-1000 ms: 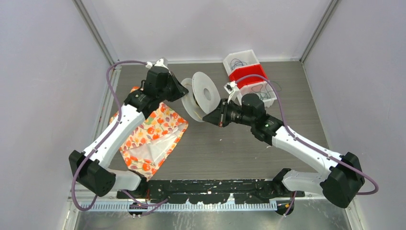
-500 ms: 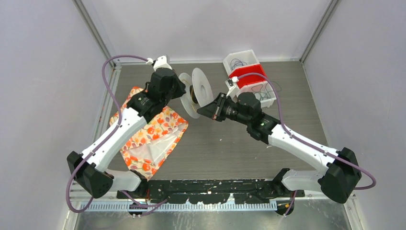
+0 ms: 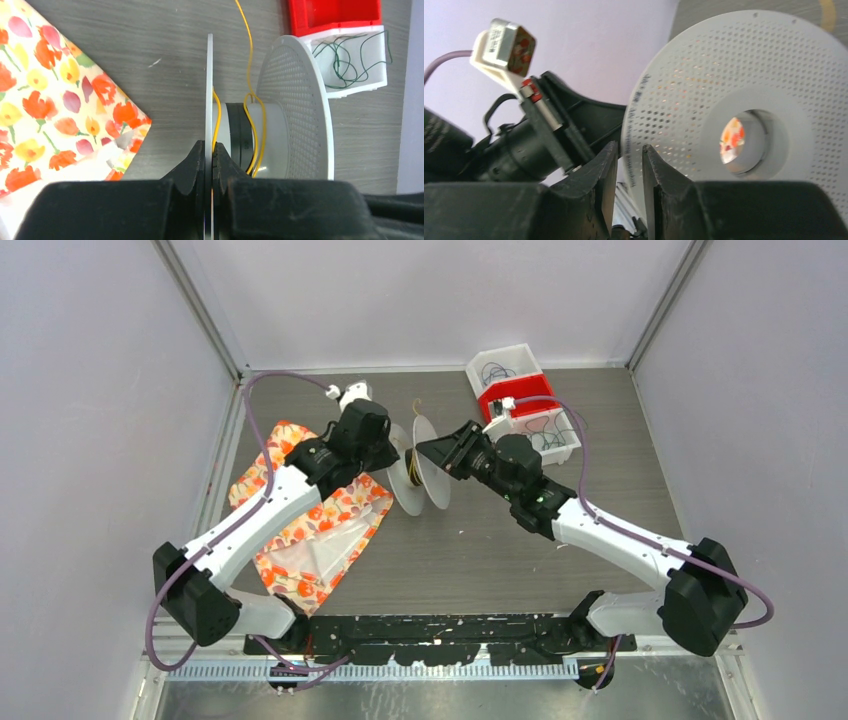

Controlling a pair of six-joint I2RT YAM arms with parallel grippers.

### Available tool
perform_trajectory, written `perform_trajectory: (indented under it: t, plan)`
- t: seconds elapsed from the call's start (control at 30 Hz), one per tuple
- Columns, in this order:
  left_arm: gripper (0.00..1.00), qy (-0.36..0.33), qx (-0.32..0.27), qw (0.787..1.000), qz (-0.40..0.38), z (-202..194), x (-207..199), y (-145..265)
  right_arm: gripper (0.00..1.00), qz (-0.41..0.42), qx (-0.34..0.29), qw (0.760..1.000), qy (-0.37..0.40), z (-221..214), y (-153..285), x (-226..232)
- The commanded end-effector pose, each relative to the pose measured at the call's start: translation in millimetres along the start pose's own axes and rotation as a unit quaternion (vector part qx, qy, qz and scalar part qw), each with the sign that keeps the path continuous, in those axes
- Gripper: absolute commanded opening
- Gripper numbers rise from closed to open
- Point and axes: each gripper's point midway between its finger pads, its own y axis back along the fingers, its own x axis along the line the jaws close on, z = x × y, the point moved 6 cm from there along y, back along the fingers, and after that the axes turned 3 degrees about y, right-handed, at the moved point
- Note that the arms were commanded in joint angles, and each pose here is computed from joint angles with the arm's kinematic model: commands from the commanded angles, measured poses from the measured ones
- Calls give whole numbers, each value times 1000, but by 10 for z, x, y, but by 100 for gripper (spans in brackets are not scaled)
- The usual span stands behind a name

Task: Wrap the cables

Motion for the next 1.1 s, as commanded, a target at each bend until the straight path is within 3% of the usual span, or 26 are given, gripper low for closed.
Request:
perform_trajectory:
  t: [0.0, 0.23, 0.33, 0.43, 0.6, 0.73, 0.93, 1.07]
  plan:
    - [0, 50, -9, 998, -28, 98, -170, 62, 31, -21, -32, 999, 12, 88, 31, -60]
    - [0, -17, -42, 997, -66, 280, -244, 192, 38, -69, -54, 988, 128, 318, 532, 18]
    - [1, -76, -50, 992, -93, 455, -342, 378, 51, -126, -92, 969, 191, 472, 823, -99]
    - [1, -156, -39, 976, -145, 565, -472, 566, 66, -194, -122, 944, 237, 606, 1051, -263]
    - [0, -263, -19, 935, -237, 637, -572, 844, 68, -260, -117, 908, 306, 746, 1215, -389]
    - [0, -254, -25, 930, -265, 832, -620, 1092, 69, -264, -101, 896, 343, 760, 1245, -423]
    - [1, -171, -69, 941, -282, 1276, -757, 1513, 70, -222, -101, 898, 365, 691, 1207, -445]
    - [1, -118, -56, 947, -293, 1509, -798, 1674, 70, -184, -112, 896, 388, 683, 1131, -409]
